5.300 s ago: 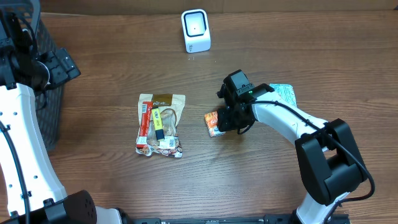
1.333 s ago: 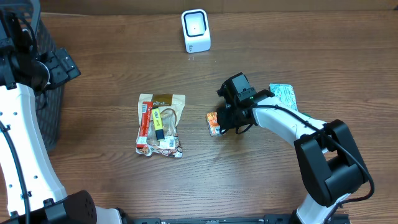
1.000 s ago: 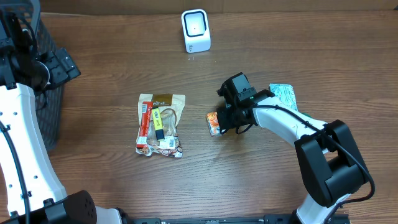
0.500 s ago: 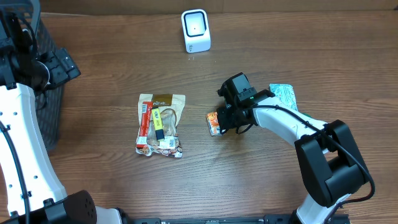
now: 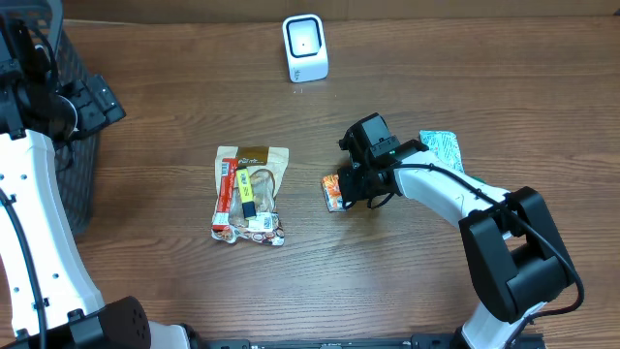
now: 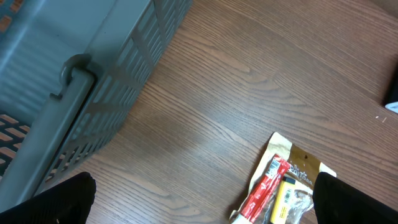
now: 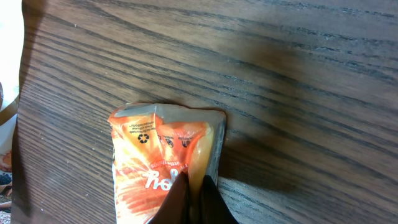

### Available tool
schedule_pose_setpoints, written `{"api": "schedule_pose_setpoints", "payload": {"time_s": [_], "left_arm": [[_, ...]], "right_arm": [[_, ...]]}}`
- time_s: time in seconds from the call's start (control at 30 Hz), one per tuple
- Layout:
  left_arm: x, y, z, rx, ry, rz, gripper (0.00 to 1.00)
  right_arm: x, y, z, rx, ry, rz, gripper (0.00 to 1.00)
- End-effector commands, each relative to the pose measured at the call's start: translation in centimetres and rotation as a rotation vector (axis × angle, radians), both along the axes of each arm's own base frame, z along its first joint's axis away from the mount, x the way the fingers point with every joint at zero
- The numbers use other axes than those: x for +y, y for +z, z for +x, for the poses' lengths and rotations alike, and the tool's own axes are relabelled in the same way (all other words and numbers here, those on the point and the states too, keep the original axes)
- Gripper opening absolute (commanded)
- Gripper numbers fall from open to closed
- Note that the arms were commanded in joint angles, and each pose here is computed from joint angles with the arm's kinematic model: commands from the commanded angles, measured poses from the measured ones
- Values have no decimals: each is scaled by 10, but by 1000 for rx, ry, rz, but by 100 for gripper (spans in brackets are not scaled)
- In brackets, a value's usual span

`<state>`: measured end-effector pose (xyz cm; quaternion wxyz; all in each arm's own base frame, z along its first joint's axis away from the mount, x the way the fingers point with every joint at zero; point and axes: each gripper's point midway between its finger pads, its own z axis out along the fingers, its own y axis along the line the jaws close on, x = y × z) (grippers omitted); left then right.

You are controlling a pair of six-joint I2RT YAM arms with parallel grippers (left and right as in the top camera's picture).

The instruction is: Scan the item barcode

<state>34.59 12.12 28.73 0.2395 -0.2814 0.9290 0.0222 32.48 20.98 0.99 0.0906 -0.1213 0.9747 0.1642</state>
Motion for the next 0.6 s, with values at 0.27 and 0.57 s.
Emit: {"api": "schedule_pose_setpoints", "payload": {"time_s": [0.27,0.57], "left_arm": [[0,7,1,-19,-7,7,100],[0,7,1,-19,-7,7,100]], "right_arm": [[-12,-6,-5,3,-12,-52,4],[-12,4,6,-5,-70,-60,3]]}}
